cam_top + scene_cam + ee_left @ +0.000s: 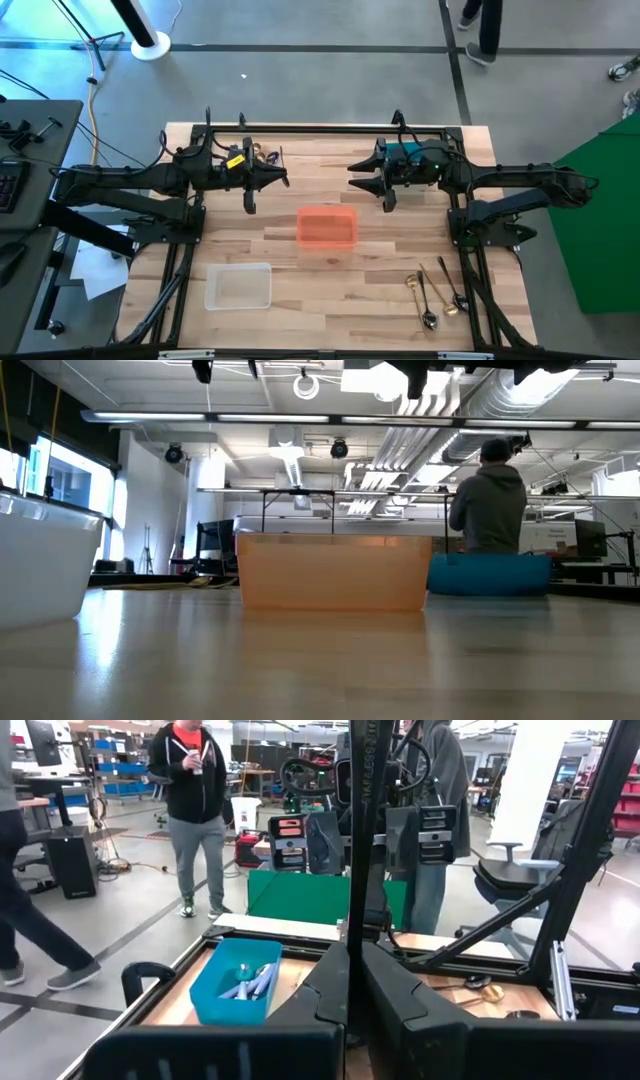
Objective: Sort silverware by color (type)
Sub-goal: Put the top right black spoon into the orange bin
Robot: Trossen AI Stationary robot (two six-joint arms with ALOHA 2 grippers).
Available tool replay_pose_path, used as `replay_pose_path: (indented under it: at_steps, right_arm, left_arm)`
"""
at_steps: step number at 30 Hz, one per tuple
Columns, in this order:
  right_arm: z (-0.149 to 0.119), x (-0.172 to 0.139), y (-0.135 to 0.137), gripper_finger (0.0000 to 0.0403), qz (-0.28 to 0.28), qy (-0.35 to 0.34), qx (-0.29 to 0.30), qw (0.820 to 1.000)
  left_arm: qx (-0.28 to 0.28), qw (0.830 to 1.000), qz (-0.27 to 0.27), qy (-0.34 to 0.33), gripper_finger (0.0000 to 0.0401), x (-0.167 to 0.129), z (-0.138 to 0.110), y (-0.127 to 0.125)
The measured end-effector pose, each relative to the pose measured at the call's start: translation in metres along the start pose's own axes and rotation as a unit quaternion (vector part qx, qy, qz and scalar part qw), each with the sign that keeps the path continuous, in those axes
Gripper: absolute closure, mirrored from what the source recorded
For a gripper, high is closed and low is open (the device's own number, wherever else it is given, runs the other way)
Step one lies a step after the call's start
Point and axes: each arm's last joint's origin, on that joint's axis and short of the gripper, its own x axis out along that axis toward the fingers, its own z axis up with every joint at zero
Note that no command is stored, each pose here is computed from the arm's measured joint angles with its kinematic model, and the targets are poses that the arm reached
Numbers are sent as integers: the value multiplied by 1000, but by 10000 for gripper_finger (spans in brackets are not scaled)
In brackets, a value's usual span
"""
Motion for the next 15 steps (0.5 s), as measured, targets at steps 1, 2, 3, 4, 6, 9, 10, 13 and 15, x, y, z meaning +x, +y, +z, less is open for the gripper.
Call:
replay_pose_path:
  at_steps: [1,2,3,4,6,9,10,13,15]
  right_arm:
    - [0,0,0,245,0,0,0,1000]
    - [0,0,0,245,0,0,0,1000]
    - [0,0,0,245,0,0,0,1000]
    - [0,0,0,245,0,0,0,1000]
    - [0,0,0,245,0,0,0,1000]
    - [0,0,0,245,0,0,0,1000]
    - [0,0,0,245,0,0,0,1000]
    - [0,0,0,245,0,0,0,1000]
    - [0,0,0,245,-2,-2,1,1000]
  left_arm:
    - [0,1000,0,0,401,0,0,0]
    - [2,1000,0,0,401,0,0,0]
    - [3,1000,-2,0,401,0,0,0]
    - [3,1000,-6,0,401,0,0,0]
    - [3,1000,-10,0,401,0,0,-1]
    - [4,1000,-11,1,401,0,0,-1]
    - [4,1000,-11,1,401,0,0,-1]
    - [4,1000,-11,1,401,0,0,-1]
    - [4,1000,-10,5,401,4,-2,-1]
